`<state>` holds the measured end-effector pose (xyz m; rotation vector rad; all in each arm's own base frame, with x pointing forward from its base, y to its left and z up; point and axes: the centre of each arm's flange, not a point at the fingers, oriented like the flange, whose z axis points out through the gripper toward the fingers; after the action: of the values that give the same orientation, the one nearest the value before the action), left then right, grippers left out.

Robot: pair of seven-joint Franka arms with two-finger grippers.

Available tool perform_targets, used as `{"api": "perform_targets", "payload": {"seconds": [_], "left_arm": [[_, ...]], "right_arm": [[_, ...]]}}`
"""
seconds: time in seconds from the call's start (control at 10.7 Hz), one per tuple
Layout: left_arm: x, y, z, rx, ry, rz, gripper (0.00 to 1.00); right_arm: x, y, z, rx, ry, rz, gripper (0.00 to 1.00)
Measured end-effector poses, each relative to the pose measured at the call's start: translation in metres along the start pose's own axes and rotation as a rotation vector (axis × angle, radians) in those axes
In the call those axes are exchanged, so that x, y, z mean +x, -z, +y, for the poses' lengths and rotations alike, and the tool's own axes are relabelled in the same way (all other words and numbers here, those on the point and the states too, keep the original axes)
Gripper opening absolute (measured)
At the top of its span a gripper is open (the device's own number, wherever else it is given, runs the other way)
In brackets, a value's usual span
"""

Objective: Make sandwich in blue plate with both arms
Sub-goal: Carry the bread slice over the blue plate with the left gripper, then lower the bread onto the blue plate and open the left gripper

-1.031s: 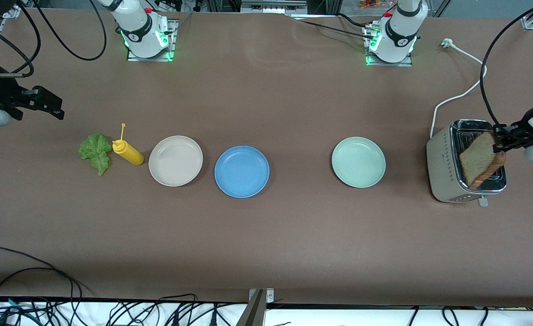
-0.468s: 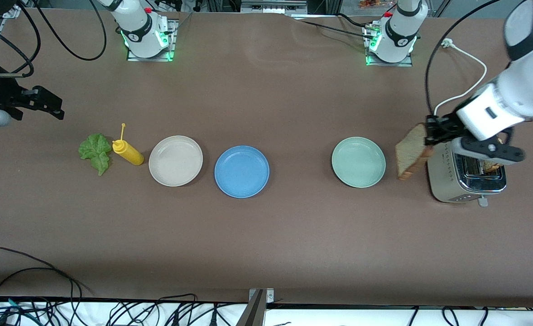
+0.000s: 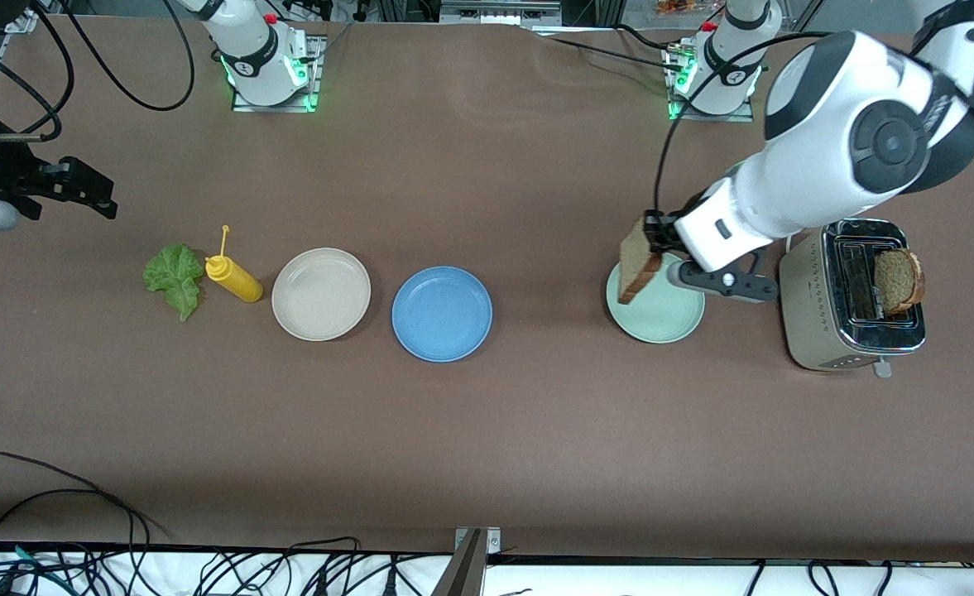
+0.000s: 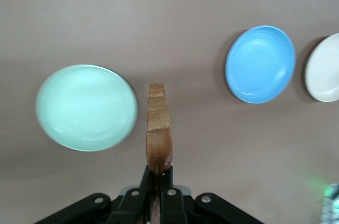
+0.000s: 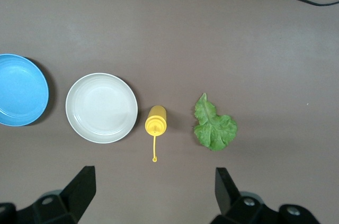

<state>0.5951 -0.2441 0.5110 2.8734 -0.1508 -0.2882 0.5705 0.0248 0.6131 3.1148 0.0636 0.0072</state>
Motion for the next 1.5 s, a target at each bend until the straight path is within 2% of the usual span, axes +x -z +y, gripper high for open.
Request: {"api": "perform_targets", "payload": {"seconds": [0.28, 0.84, 1.31, 1.5], "left_arm": [[0.022, -0.038, 0.038, -0.124, 0.025, -0.045, 0.08], [0.056, -0.144, 0.117, -0.336, 0.100, -0.040, 0.08], [0.072, -0.201, 0.146, -0.439, 0.177, 0.036, 0.08], [0.077, -0.226, 0.148, -0.458, 0.196, 0.049, 0.08]], "right_arm": [[0.000, 0.000, 0.000, 0.000, 0.000, 0.000, 1.00], [0.000, 0.000, 0.000, 0.000, 0.000, 0.001, 1.00], [0.000, 0.000, 0.000, 0.000, 0.000, 0.001, 1.00], [0.000, 0.000, 0.000, 0.000, 0.000, 0.001, 1.00]]}}
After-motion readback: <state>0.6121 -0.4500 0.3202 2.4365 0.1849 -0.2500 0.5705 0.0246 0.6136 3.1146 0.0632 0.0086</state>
